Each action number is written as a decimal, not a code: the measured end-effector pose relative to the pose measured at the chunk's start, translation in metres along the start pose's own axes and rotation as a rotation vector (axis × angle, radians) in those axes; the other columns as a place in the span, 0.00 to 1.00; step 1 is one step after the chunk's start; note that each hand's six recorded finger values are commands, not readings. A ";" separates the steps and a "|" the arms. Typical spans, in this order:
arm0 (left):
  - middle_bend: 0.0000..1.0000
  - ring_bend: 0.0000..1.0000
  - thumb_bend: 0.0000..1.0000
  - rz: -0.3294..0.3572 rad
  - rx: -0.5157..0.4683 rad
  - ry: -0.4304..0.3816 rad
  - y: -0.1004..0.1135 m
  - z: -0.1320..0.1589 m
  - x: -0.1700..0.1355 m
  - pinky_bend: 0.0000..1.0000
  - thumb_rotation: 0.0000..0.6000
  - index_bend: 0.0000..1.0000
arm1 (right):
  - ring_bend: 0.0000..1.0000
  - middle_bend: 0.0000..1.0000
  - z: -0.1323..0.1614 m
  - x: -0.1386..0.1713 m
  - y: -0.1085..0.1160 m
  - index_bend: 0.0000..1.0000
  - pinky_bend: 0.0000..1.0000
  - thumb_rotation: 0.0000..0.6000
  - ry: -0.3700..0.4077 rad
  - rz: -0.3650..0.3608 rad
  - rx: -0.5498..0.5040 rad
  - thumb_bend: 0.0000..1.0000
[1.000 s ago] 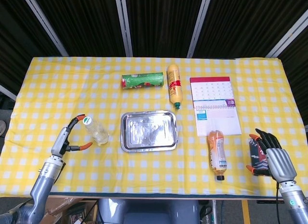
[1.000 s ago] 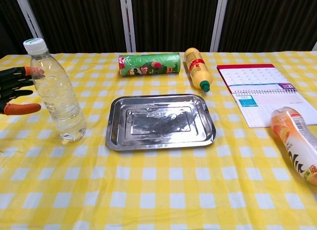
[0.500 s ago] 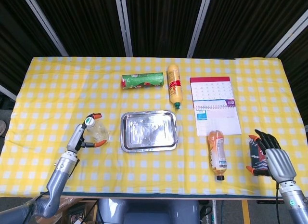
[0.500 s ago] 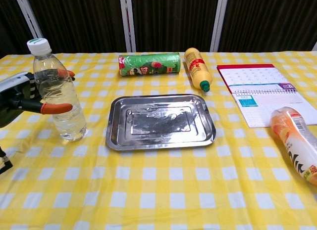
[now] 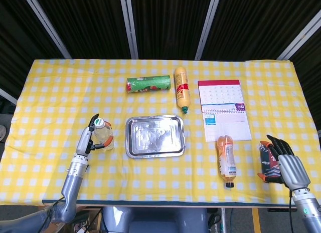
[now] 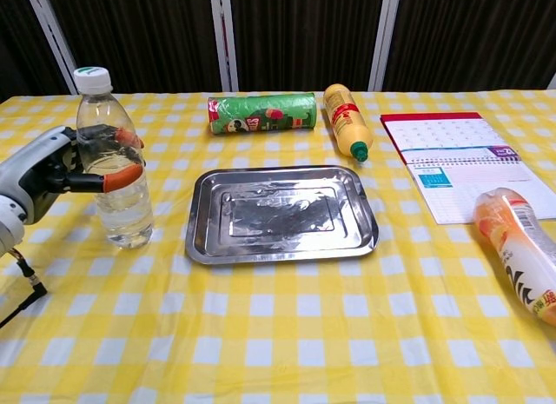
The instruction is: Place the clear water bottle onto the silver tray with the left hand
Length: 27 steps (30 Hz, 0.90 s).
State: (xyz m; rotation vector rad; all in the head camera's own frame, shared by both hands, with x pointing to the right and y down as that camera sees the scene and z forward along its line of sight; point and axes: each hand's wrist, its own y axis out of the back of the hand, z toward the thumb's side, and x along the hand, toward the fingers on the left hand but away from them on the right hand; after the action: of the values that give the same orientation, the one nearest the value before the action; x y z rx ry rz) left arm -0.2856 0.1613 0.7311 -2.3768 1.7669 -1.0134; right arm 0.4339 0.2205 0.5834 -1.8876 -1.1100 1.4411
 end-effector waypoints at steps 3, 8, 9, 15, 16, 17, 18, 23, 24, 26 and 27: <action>0.70 0.16 0.49 0.023 0.009 0.013 -0.003 -0.005 0.002 0.10 1.00 0.67 | 0.00 0.04 -0.001 0.000 0.002 0.18 0.00 1.00 -0.003 -0.006 -0.001 0.16; 0.78 0.22 0.52 0.087 -0.011 0.011 -0.004 -0.007 0.003 0.11 1.00 0.77 | 0.00 0.04 -0.002 0.001 0.005 0.18 0.00 1.00 -0.003 -0.013 -0.006 0.16; 0.79 0.23 0.53 0.090 -0.024 0.011 -0.005 -0.006 0.003 0.12 1.00 0.78 | 0.00 0.04 -0.002 0.002 0.005 0.18 0.00 1.00 -0.003 -0.013 -0.006 0.16; 0.80 0.24 0.54 0.093 -0.074 -0.012 0.000 0.008 0.001 0.12 1.00 0.79 | 0.00 0.04 0.000 0.001 0.003 0.18 0.00 1.00 0.000 -0.008 -0.002 0.16; 0.80 0.24 0.54 0.092 -0.083 -0.018 0.001 0.012 0.001 0.12 1.00 0.79 | 0.00 0.04 0.000 0.001 0.003 0.18 0.00 1.00 0.002 -0.008 -0.002 0.16; 0.80 0.24 0.54 0.088 -0.095 -0.028 0.002 0.017 -0.001 0.12 1.00 0.79 | 0.00 0.04 0.001 0.001 0.003 0.18 0.00 1.00 0.002 -0.007 -0.002 0.16; 0.80 0.24 0.54 0.085 -0.103 -0.035 0.002 0.022 -0.001 0.12 1.00 0.79 | 0.00 0.04 0.001 0.001 0.002 0.18 0.00 1.00 0.001 -0.005 -0.001 0.16; 0.80 0.24 0.54 0.063 -0.137 -0.089 0.004 0.058 -0.008 0.12 1.00 0.78 | 0.00 0.04 0.000 0.001 0.001 0.18 0.00 1.00 -0.001 0.000 -0.001 0.16; 0.80 0.24 0.54 0.060 -0.142 -0.100 0.005 0.066 -0.009 0.12 1.00 0.78 | 0.00 0.04 0.000 0.001 0.001 0.18 0.00 1.00 -0.002 0.001 -0.003 0.16; 0.80 0.24 0.54 0.052 -0.155 -0.126 0.006 0.086 -0.013 0.12 1.00 0.78 | 0.00 0.04 -0.001 0.001 0.000 0.18 0.00 1.00 -0.006 0.002 -0.003 0.16; 0.80 0.24 0.54 0.049 -0.160 -0.139 0.007 0.095 -0.014 0.12 1.00 0.78 | 0.00 0.04 -0.001 0.001 0.000 0.18 0.00 1.00 -0.007 0.002 -0.004 0.16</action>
State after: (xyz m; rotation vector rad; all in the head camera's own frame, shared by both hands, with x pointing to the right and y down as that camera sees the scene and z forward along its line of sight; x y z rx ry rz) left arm -0.2460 0.1369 0.6470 -2.4119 1.9109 -0.7073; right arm 0.4352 0.2211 0.5832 -1.8881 -1.1149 1.4492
